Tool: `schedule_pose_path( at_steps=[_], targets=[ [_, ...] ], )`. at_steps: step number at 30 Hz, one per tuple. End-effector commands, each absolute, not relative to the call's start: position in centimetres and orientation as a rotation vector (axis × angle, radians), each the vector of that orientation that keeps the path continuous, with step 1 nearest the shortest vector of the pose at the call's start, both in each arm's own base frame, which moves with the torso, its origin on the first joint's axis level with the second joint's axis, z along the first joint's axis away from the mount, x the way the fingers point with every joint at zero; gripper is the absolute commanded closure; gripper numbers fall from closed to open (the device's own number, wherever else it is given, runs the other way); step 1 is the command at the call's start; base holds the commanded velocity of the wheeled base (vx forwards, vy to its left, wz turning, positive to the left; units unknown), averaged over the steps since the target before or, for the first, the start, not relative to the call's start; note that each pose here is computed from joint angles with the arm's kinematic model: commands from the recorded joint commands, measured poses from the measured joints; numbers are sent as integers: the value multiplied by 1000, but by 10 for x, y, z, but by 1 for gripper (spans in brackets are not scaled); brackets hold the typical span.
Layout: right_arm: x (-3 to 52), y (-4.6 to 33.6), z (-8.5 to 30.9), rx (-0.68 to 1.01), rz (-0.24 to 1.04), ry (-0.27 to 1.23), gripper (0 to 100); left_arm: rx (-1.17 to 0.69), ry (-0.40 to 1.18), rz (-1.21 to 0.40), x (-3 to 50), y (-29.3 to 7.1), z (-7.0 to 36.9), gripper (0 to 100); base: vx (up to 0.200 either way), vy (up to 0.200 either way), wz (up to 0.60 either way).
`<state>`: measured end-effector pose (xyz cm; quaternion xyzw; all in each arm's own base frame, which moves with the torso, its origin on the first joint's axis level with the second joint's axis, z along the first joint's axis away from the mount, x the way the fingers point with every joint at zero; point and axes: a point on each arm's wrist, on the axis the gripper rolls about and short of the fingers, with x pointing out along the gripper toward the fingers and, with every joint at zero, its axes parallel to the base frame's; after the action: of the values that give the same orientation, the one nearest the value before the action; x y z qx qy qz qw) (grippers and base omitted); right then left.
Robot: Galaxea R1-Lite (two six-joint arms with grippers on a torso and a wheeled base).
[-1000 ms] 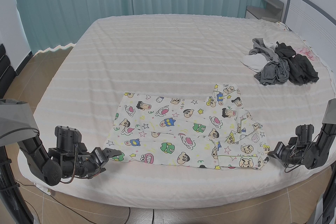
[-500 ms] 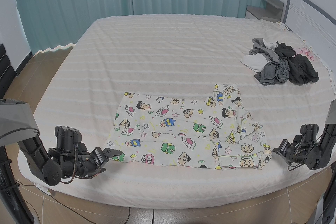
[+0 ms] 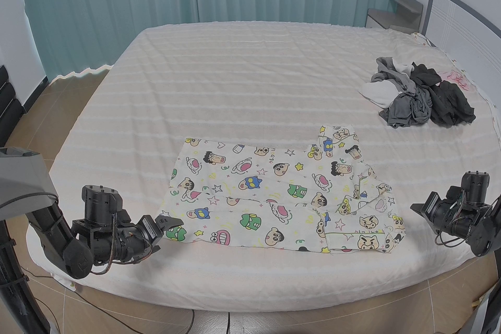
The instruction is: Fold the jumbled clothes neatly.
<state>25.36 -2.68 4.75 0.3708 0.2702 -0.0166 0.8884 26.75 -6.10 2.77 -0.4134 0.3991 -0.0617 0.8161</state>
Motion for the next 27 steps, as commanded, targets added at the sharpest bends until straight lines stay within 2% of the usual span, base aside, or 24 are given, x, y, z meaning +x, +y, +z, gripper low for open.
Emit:
schedule_pose_path(
  at_steps=[1,14,25,27],
  targets=[
    [226,-2,80,766,80,495,100,-882,825,-154,264,-64,30,0,200,0,0],
    [219,0,77,765,81,515,100,-879,823,-154,264,-65,29,0,200,0,0],
    [219,2,73,767,88,537,100,-854,807,-123,264,-71,27,0,0,0,0],
    [219,5,71,764,96,554,100,-839,767,-115,268,-76,26,0,0,0,0]
  ],
)
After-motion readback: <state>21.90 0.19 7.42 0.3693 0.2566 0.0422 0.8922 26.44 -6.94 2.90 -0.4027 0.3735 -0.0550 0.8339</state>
